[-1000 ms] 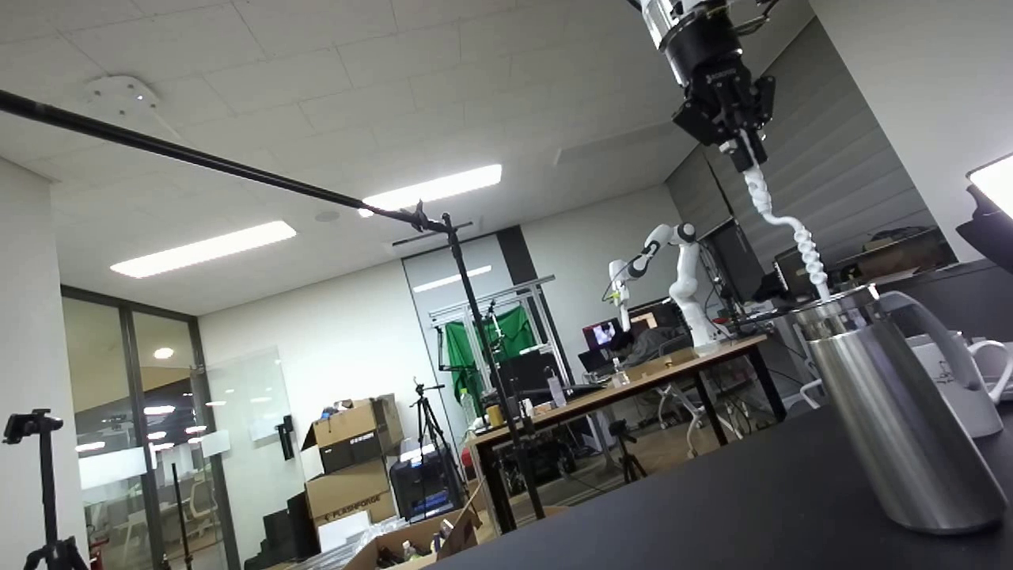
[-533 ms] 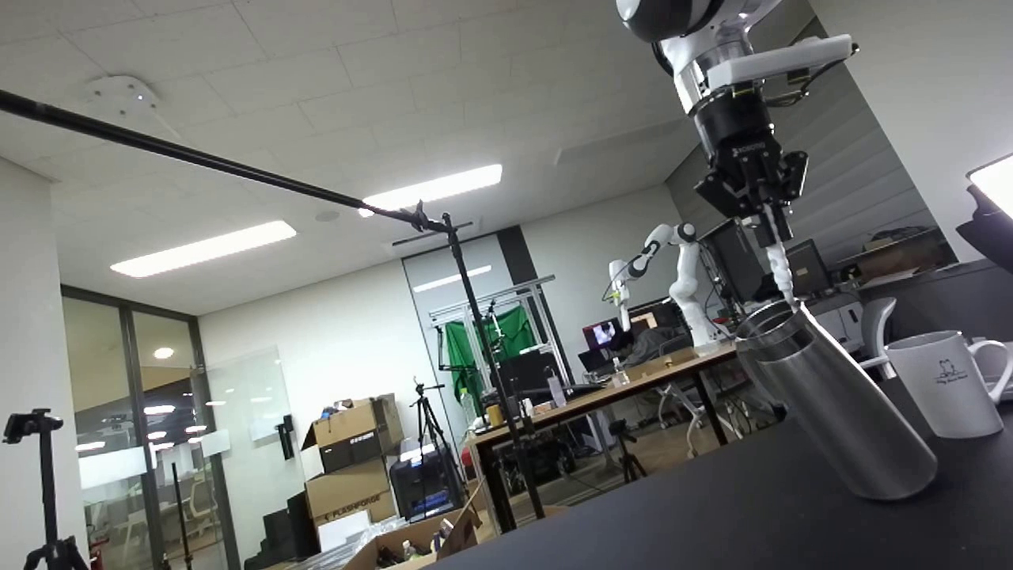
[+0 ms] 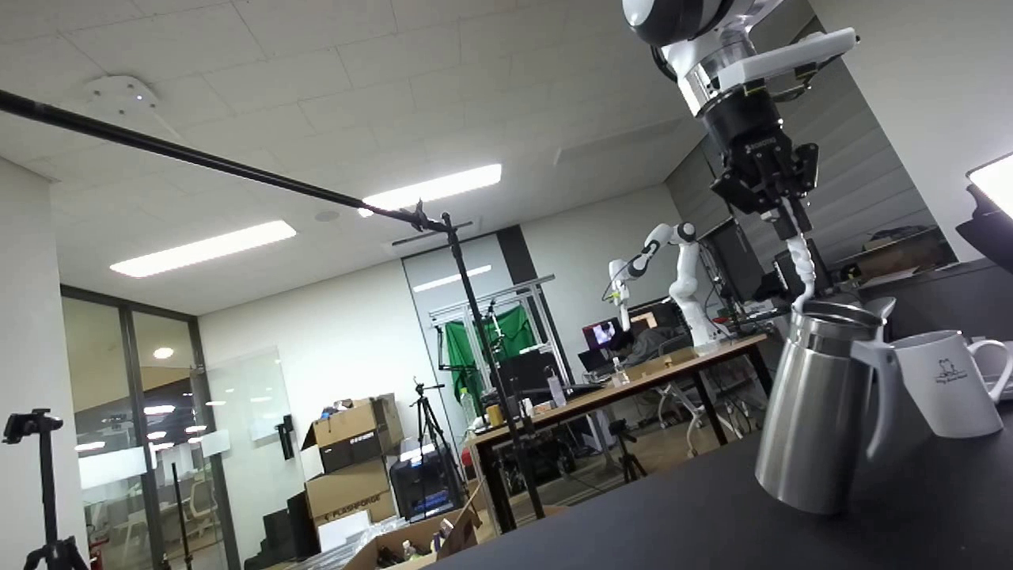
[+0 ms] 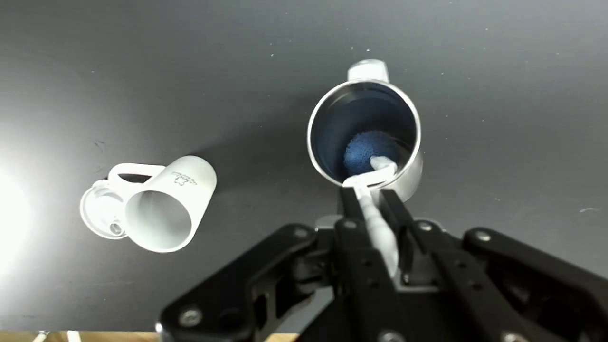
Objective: Stir in the silver cup using the white rod.
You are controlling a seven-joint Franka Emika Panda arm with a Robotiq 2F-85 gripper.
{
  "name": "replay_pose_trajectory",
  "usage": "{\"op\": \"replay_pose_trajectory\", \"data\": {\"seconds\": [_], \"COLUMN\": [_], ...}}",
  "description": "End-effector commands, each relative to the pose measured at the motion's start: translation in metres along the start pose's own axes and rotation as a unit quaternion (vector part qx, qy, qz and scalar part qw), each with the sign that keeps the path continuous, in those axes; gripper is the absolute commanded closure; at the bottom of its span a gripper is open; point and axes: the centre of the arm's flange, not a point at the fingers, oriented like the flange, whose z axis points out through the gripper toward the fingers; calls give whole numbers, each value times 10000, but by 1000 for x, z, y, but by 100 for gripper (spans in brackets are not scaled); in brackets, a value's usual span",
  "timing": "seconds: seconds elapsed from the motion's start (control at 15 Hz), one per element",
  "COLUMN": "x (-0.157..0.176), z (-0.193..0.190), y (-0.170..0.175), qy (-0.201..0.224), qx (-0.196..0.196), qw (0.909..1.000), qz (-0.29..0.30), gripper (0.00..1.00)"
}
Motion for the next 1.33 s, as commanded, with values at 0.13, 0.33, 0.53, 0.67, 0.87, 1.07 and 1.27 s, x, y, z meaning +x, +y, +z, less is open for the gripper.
{"op": "replay_pose_trajectory", "data": {"seconds": [0.13,0.33,0.53,0.67,0.87,1.07,1.27], "x": [5,6,8,10,16,30,44], "z": [-20,-18,-17,-15,-10,-8,-9], "y": [5,2,0,0,-1,-5,-15], "qy": [121,153,161,210,374,449,510], "qx": [-217,-220,-268,-327,-376,-433,-416], "qw": [9996,9996,9995,9992,9986,9980,9978], "qz": [126,89,70,88,91,29,-64], "gripper": [96,96,96,96,96,96,96]}}
